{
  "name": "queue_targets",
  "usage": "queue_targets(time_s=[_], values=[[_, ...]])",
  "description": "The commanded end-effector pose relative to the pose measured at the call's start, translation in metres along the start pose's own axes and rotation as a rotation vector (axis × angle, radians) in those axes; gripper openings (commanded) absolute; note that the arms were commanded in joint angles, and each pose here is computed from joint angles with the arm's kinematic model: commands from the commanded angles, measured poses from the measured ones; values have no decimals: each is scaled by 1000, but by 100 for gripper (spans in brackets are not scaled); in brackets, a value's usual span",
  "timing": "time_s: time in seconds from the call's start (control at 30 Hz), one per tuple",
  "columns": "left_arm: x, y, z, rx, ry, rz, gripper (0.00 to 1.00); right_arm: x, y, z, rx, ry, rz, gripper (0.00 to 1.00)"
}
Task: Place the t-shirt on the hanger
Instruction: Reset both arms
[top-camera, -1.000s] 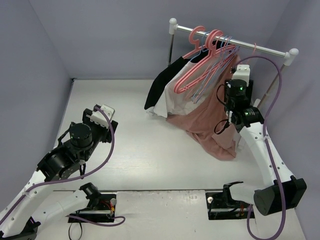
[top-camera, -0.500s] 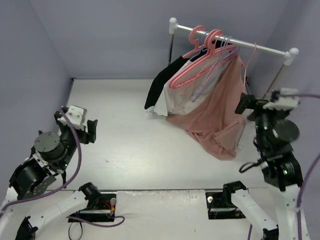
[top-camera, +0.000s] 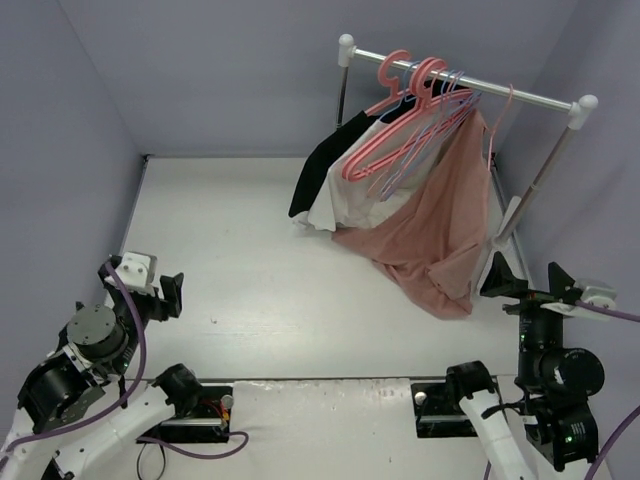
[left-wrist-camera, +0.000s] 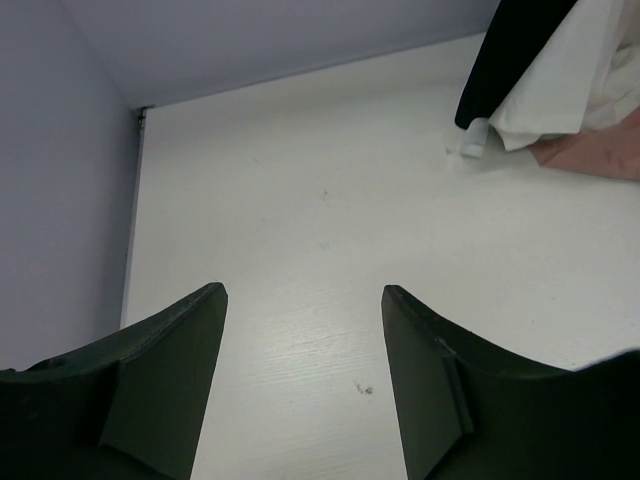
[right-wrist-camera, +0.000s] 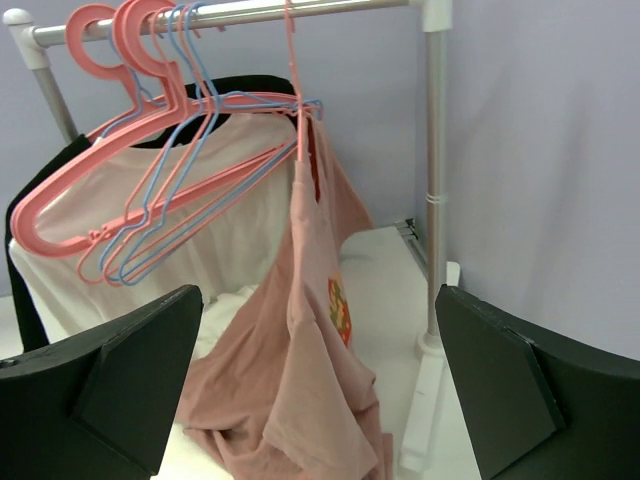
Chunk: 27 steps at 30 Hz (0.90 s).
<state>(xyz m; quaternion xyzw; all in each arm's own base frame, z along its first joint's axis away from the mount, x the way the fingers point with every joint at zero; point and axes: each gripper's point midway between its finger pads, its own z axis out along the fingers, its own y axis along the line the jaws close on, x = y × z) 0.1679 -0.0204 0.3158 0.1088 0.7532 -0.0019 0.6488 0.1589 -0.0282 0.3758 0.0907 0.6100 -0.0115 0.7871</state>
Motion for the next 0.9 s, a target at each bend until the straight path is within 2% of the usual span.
queue_targets(time_s=[0.0, 0.17, 0.87], values=[[12, 3, 7, -59, 10, -48, 59, -15, -15, -8, 72, -83, 49, 100], [30, -2, 20, -87, 20, -36, 59, -5, -20, -7, 102, -66, 37, 100], [36, -4, 28, -83, -8, -51, 59, 10, -17, 1, 104, -22, 34, 100]])
